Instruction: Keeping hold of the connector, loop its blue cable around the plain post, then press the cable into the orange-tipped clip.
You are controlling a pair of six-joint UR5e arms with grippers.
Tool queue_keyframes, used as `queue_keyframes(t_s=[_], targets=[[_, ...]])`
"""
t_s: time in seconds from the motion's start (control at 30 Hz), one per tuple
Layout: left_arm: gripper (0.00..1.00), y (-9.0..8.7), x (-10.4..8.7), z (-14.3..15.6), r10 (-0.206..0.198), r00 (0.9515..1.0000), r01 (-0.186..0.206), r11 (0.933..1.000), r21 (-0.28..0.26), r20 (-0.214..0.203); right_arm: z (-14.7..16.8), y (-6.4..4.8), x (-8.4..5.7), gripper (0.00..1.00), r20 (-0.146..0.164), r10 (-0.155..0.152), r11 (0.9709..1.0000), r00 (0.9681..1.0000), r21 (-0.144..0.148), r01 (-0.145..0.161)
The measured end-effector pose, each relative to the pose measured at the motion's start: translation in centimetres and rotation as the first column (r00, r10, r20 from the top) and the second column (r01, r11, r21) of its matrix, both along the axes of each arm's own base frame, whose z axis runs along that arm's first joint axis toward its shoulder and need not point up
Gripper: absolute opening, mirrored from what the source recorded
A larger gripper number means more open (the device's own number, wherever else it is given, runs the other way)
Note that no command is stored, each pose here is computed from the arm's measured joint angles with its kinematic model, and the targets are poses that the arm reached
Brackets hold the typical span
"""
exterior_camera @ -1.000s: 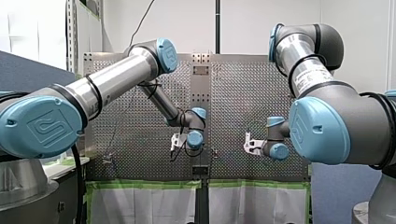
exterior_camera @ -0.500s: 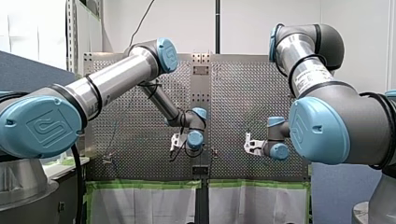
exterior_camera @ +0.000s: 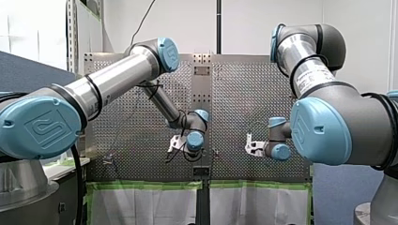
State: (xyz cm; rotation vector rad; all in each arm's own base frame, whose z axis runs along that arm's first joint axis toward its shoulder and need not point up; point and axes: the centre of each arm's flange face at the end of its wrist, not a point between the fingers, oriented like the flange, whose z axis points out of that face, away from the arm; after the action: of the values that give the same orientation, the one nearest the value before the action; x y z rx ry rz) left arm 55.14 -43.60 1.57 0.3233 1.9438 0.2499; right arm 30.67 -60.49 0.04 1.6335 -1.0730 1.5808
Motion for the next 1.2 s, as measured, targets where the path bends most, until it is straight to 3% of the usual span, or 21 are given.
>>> queue_keyframes(t_s=[0.33, 0.5, 0.87, 1.2], targets=[[0.99, -1.6, -3.3, 2.8, -0.067, 0.9965, 0.069, 0.9968, -0.040, 0.050, 0.0, 0.1, 0.2, 0.00, 0.000, 0.004, 1.0000, 1.0000, 0.000, -0.004], [0.99, -2.2, -5.4, 2.1, -0.099, 0.9933, 0.103, 0.9925, -0.066, 0.059, 0.0, 0.2, 0.2, 0.00, -0.001, 0.004, 1.0000, 1.0000, 0.003, -0.004], [0.99, -0.9, -9.1, -1.0, -0.125, 0.9922, 0.125, 0.9904, -0.060, 0.009, 0.0, 0.2, 0.3, 0.00, -0.003, 0.006, 1.0000, 1.0000, 0.005, -0.006], [0.99, -2.6, -11.5, -1.4, -0.158, 0.9874, 0.157, 0.9846, -0.076, -0.002, -0.1, 0.2, 0.2, 0.00, -0.004, 0.004, 1.0000, 1.0000, 0.009, -0.004]])
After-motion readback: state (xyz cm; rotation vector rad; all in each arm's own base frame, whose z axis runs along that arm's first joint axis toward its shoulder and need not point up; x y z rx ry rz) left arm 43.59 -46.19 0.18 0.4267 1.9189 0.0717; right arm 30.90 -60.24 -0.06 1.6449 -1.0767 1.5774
